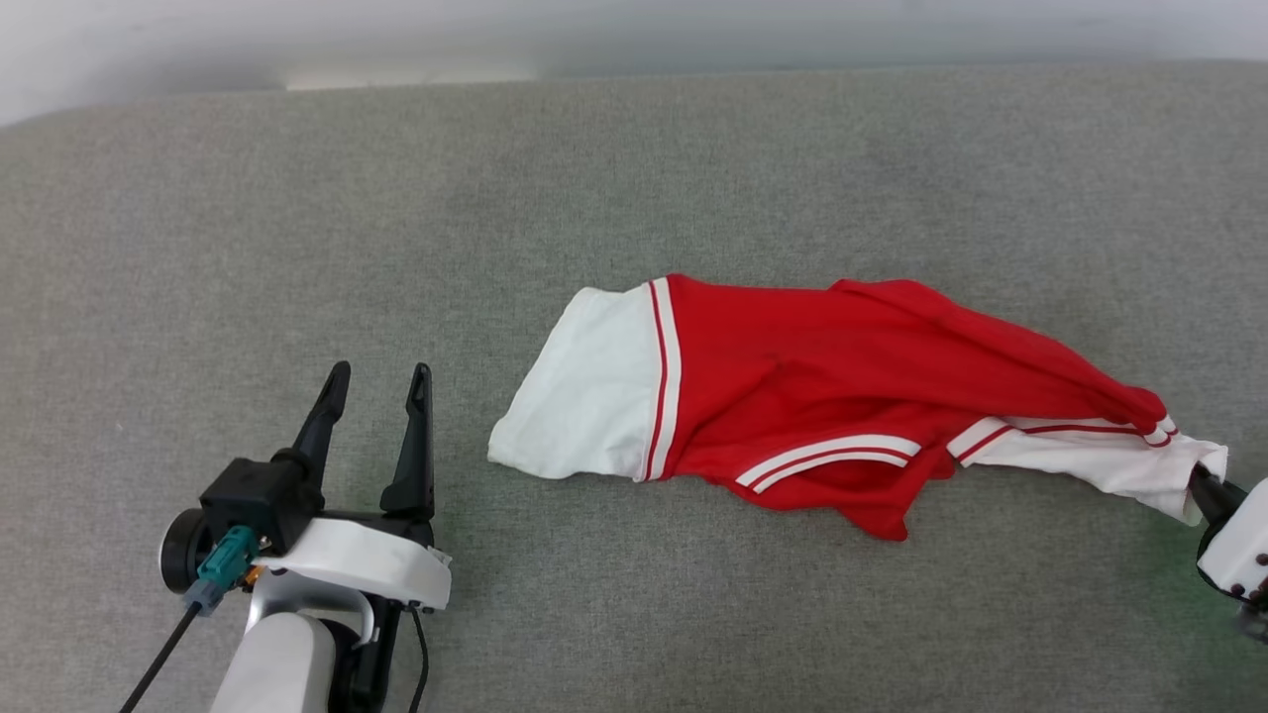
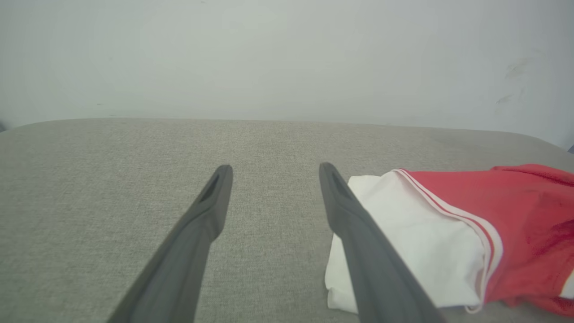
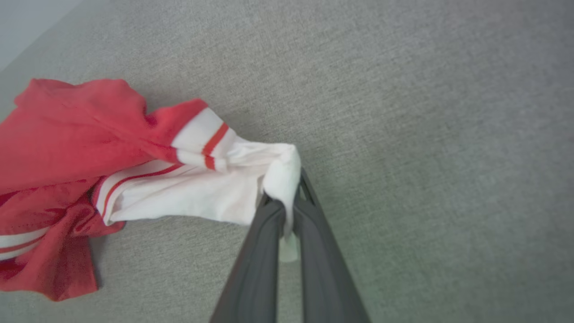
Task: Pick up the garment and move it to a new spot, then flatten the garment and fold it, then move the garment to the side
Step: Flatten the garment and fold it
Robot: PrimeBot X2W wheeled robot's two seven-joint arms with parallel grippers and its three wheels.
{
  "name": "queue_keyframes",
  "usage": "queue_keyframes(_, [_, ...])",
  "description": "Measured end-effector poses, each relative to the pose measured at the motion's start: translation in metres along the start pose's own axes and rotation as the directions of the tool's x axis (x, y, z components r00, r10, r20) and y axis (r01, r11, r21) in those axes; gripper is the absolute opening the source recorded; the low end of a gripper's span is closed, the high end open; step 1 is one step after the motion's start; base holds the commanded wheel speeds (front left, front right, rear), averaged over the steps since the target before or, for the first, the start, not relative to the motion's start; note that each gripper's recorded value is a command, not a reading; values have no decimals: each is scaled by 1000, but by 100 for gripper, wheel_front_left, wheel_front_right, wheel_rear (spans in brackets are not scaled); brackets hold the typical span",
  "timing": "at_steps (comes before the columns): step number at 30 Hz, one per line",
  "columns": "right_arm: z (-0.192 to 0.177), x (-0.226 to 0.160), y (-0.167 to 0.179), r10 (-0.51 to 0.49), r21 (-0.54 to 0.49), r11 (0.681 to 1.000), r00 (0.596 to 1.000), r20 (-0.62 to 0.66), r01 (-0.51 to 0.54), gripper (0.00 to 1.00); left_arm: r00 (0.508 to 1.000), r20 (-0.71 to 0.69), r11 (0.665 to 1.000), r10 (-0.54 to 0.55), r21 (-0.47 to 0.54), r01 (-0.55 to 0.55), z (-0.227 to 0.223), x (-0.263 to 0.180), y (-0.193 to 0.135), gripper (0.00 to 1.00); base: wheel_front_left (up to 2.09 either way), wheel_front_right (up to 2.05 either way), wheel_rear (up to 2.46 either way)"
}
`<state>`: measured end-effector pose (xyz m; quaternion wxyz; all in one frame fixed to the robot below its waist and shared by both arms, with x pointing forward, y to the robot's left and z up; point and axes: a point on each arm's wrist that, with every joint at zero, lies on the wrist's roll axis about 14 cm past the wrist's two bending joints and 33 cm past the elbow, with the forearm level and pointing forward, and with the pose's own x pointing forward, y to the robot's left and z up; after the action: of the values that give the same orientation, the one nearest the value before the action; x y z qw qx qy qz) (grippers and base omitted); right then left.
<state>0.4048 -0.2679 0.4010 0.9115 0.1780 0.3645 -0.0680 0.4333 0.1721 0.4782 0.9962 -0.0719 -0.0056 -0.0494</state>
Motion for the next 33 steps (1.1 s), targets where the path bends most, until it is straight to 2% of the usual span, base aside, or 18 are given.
queue_keyframes(2, [-4, 9, -5, -12, 26, 1000, 1000, -5, 13, 0, 1000, -10, 1000, 4, 4, -4, -4, 2, 3, 100, 0, 0, 0])
queue_keyframes(3, [-4, 14, -4, -13, 36, 999, 1000, 0, 13, 6, 1000, -13, 1000, 5, 7, -5, -5, 4, 4, 100, 0, 0, 0])
queue_keyframes(4, [-3, 17, -3, -11, 39, 999, 1000, 8, 11, 45, 1000, -15, 1000, 6, 9, -6, -6, 5, 6, 100, 0, 0, 0])
queue_keyframes(5, [-3, 21, -2, -9, 41, 999, 1000, 16, 8, 100, 1000, -20, 1000, 8, 12, -8, -8, 6, 7, 100, 0, 0, 0])
queue_keyframes(9, [2, 25, 5, 4, 26, 1000, 998, 67, -6, 100, 1000, -25, 1000, 11, 19, -10, -9, 6, 10, 100, 0, 0, 0])
queue_keyframes(15, [21, 6, 12, 19, -25, 1000, 971, 240, -14, 100, 1000, -2, 1000, 15, 19, -15, 1, 1, 9, 100, 0, 0, 0])
queue_keyframes(19, [36, -17, 19, 33, -40, 999, 923, 385, -19, 100, 1000, 9, 1000, 20, 22, -21, 7, -7, 8, 100, 0, 0, 0])
queue_keyframes(25, [51, -52, 46, 113, -144, 989, 839, 533, -42, 100, 999, 22, 999, 24, 33, -25, 17, -17, 7, 100, 0, 0, 0])
queue_keyframes(30, [54, -75, 73, 197, -240, 969, 783, 590, -62, 100, 1000, 21, 999, 15, 52, -16, 25, -20, 5, 100, 0, 0, 0])
queue_keyframes(33, [51, -85, 84, 232, -280, 957, 766, 599, -71, 100, 1000, -7, 997, -5, 73, 6, 28, -19, 3, 100, 0, 0, 0])
